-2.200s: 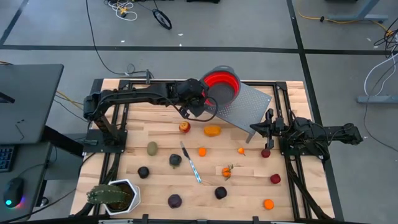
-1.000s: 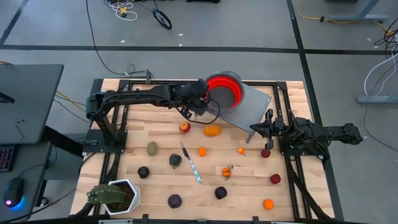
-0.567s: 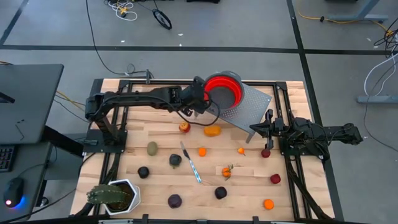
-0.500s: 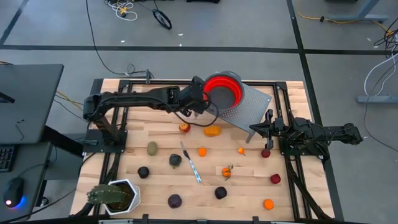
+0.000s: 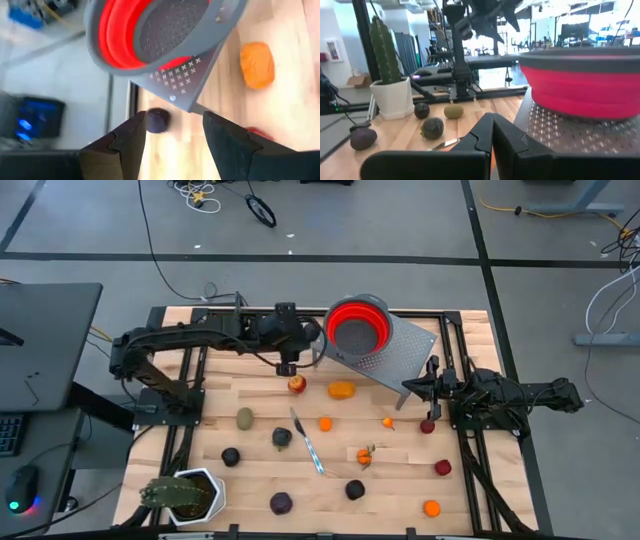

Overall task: Pick & Place Fruit
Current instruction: Put the apple into the red strainer bowl

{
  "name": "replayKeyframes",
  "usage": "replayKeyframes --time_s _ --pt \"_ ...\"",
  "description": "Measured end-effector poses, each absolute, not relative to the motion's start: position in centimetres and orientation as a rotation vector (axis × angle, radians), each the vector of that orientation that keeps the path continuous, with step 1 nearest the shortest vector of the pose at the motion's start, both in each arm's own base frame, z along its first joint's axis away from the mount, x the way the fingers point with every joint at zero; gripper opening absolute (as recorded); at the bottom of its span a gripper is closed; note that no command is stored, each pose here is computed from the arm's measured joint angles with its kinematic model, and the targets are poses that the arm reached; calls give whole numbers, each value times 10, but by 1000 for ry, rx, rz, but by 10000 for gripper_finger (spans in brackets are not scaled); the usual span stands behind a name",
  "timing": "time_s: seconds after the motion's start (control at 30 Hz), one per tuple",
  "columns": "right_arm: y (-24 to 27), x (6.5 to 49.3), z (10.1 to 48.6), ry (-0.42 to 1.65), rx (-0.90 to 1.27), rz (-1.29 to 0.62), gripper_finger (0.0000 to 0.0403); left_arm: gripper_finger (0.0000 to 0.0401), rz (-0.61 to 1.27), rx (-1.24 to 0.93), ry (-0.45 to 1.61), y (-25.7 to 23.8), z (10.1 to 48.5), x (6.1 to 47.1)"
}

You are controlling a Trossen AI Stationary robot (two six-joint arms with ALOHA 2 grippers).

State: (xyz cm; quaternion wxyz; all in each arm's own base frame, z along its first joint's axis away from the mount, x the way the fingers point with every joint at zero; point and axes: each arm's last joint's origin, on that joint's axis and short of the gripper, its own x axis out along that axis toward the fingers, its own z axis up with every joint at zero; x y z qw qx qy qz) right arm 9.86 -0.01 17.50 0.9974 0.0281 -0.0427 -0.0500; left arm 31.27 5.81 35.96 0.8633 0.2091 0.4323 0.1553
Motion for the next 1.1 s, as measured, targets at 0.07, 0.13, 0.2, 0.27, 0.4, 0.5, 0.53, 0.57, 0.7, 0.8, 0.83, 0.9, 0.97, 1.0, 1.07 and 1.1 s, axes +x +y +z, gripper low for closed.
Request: replayKeyframes --time_s 0.07,0.13,0.2,0.27,0.4,0.5,0.53,0.57,0.7,0.8,0.83,0.9,0.97,1.0,1.07,1.1 --pt "0 98 177 -103 48 -98 16 205 346 380 928 58 357 311" --pt "0 98 179 -124 33 -83 16 205 363 341 902 57 351 313" --pt "1 98 181 -144 24 -72 16 205 340 312 887 56 338 316" --pt "1 98 182 -160 2 -63 16 205 307 285 864 56 324 318" --pt "1 97 187 -206 -70 -80 16 205 283 260 850 56 301 319" --pt "-2 96 188 -212 -75 -185 16 205 293 227 852 56 289 317" --pt "-3 96 188 -191 -76 -216 16 205 301 212 839 56 287 314" --pt "-4 96 188 -168 -77 -245 16 205 307 202 826 55 284 311" --pt "-6 98 189 -79 -67 -301 16 205 314 170 701 53 267 302" --pt "-5 100 192 -60 -69 -295 16 205 311 143 606 52 255 291" --pt "-5 101 195 -57 -70 -295 16 205 316 128 580 52 250 287" --pt "-5 103 200 -42 -73 -294 16 205 315 100 538 51 238 281" --pt "-5 106 206 -28 -76 -293 16 205 310 84 518 50 228 275" --pt "-5 108 210 -20 -79 -293 16 205 306 76 513 49 224 273" --pt "-5 112 218 -6 -87 -291 16 205 305 53 541 48 213 269" --pt "-5 115 222 2 -89 -291 16 205 307 41 556 48 209 267"
